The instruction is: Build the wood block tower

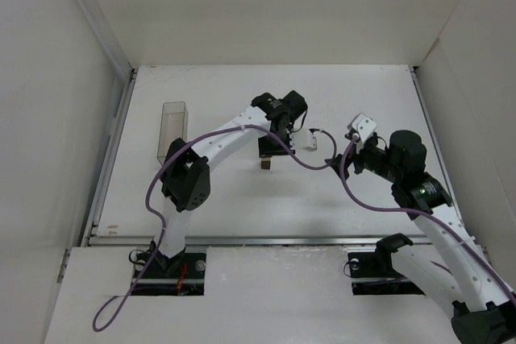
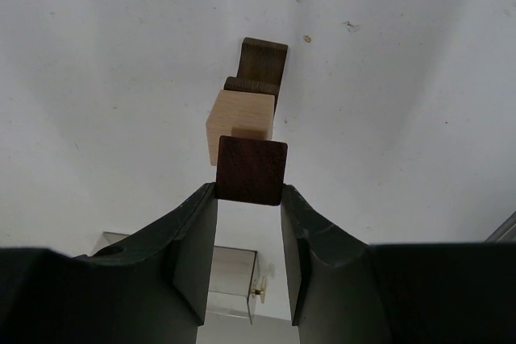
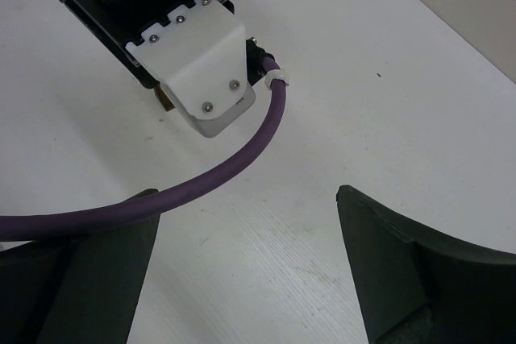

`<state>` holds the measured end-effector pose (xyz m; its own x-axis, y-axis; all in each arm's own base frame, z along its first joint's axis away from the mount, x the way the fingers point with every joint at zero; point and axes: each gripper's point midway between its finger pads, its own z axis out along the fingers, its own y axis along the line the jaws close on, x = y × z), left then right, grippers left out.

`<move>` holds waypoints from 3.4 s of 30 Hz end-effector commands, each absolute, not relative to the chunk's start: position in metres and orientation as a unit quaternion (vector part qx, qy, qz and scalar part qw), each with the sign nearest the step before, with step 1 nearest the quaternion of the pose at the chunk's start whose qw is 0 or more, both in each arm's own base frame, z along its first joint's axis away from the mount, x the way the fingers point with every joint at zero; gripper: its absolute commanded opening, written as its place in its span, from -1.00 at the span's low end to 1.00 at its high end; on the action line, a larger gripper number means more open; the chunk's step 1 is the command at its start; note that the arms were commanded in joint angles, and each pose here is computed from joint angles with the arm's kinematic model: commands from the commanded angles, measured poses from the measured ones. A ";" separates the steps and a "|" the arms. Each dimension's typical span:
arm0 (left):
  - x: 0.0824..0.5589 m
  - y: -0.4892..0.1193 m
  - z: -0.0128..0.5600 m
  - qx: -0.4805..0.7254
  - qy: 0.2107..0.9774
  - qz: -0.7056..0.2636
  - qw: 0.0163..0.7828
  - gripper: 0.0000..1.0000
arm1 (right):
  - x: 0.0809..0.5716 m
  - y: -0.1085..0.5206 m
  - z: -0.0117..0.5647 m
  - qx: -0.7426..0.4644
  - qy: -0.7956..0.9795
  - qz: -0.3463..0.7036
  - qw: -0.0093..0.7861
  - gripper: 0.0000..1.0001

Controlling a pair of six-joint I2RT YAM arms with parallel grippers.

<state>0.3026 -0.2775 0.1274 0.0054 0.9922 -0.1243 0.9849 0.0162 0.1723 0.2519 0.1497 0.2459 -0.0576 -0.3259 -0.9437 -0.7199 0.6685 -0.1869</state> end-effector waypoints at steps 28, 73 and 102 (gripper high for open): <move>0.307 -0.276 0.130 0.700 0.705 0.043 0.100 -1.00 | 0.251 0.154 0.262 -0.374 0.683 0.178 0.601 0.91; 0.301 -0.281 0.123 0.723 0.685 0.030 0.089 -0.17 | 0.249 0.155 0.261 -0.377 0.682 0.181 0.601 0.91; 0.399 -0.225 0.323 0.281 0.813 -0.025 0.509 0.59 | 0.296 0.022 0.350 0.080 0.708 -0.016 0.701 1.00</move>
<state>0.3570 -0.2586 0.2629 -0.2550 0.7221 -0.6431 0.8018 0.5296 0.2767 0.2860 0.0765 0.3241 -0.0604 -0.0585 -0.9965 -0.2209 0.9743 -0.0438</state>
